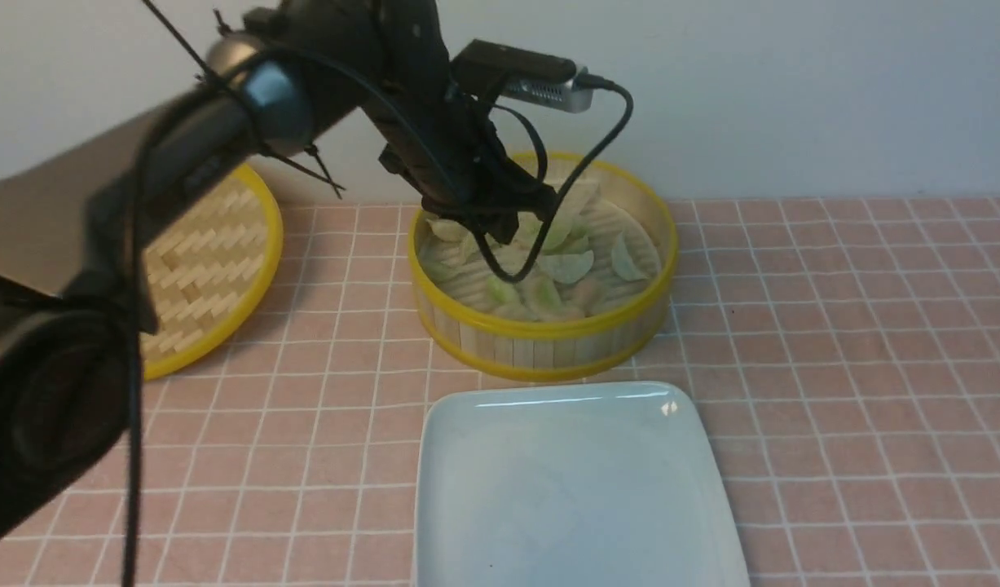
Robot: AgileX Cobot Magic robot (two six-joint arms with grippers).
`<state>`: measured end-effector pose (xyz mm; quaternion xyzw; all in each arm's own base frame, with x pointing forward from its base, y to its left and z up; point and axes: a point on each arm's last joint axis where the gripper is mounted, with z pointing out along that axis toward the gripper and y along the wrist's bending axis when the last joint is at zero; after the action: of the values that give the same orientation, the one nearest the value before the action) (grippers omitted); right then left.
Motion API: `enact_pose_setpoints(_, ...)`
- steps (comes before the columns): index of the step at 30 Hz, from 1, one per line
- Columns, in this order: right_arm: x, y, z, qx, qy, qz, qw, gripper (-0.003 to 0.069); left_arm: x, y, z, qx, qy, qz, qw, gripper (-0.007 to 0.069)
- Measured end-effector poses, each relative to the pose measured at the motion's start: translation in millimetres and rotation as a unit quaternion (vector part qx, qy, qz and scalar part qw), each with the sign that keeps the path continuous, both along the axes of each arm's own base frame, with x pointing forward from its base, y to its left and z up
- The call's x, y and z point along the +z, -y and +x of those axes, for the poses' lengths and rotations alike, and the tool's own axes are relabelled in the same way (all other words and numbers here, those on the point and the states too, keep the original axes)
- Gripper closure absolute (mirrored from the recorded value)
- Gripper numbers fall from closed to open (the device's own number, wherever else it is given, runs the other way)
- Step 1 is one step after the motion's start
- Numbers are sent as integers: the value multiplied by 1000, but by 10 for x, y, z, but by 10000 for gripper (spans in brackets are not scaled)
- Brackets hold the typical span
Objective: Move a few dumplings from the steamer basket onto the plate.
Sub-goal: Use the left arm to grab a dumpling from the steamer, then use the left arm to put the dumpling into the plate
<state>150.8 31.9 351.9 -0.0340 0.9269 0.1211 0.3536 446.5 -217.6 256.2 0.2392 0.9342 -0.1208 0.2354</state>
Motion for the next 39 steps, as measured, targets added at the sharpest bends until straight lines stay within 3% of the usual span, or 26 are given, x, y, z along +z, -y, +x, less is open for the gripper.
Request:
enact_pose_setpoints(6, 3, 0, 7, 3, 4, -3, 1000, 672, -508, 106, 291, 8, -2, 13, 1000, 178)
enact_pose_setpoints(11, 3, 0, 7, 3, 5, -4, 1000, 672, -819, 130, 376, 16, -11, 21, 1000, 140)
enact_pose_setpoints(15, 4, 0, 8, 3, 5, -4, 1000, 672, -897, 126, 396, 30, -16, 24, 999, 179)
enact_pose_setpoints(17, 4, -1, 7, 3, 5, -3, 1000, 672, -895, 118, 399, 31, -16, 29, 999, 241)
enact_pose_setpoints(19, 5, -6, 7, 4, 5, 1, 1000, 672, -866, 114, 393, 32, -21, 31, 999, 377)
enact_pose_setpoints(21, 5, -10, 5, 4, 4, 4, 1000, 672, -807, 118, 398, 32, -19, 30, 999, 422)
enact_pose_setpoints(24, 7, -16, 5, 5, 4, 7, 1000, 672, -691, 112, 378, 29, -24, 31, 999, 419)
enact_pose_setpoints(33, -5, -26, -13, 9, -9, 12, 1000, 672, 278, 41, 185, 15, 10, 14, 1000, 419)
enact_pose_setpoints(39, -8, -38, -21, 11, -14, 19, 1000, 672, 608, -11, 61, 10, 32, 4, 999, 419)
